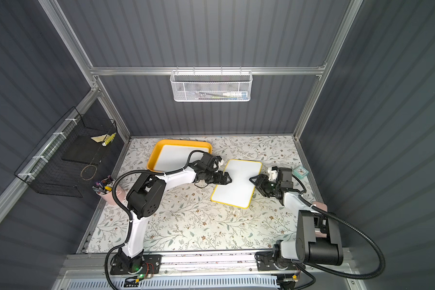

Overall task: Put the whiteboard into the storage box
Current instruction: Pick up the whiteboard at the center of the board.

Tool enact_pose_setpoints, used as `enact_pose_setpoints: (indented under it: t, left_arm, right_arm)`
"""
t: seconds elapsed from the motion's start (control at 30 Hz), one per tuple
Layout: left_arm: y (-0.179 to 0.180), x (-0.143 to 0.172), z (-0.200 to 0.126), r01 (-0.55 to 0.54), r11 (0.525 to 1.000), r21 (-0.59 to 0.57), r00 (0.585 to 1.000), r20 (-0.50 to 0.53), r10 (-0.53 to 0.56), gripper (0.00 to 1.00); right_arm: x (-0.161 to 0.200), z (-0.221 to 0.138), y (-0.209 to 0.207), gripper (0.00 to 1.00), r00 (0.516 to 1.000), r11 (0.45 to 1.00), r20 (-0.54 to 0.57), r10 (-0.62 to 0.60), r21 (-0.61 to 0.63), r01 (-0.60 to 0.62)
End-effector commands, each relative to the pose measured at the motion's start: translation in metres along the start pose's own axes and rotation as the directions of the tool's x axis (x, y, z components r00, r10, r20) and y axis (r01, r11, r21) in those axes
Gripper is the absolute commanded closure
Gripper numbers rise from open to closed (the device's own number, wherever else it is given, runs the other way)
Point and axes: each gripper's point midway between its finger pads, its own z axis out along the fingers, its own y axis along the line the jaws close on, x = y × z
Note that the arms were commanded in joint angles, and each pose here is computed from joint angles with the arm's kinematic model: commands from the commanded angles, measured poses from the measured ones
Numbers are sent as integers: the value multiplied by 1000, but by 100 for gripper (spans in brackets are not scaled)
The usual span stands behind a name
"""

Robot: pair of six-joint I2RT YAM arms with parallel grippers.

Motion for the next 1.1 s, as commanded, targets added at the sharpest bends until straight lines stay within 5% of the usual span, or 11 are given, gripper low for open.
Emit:
enact_pose_setpoints:
  t: [0.0, 0.33, 0.7, 1.07]
  left_arm:
    - [9, 57, 24, 77, 997, -5, 980, -181, -77, 7]
    - [9, 54, 18, 62, 998, -25, 983, -169, -65, 7]
    - [-12, 10, -24, 76, 995, 71, 997, -15, -75, 6]
    - [-15, -15, -80, 86, 981, 171, 986, 125, -109, 7]
  right_arm:
    - [13, 0, 29, 53, 997, 990, -63, -50, -137, 41]
    - [9, -1, 25, 78, 997, 992, -60, -39, -126, 31]
    - [3, -16, 31, 98, 995, 990, -33, -93, -112, 89]
    - [2, -41, 77, 100, 974, 949, -24, -225, -233, 214]
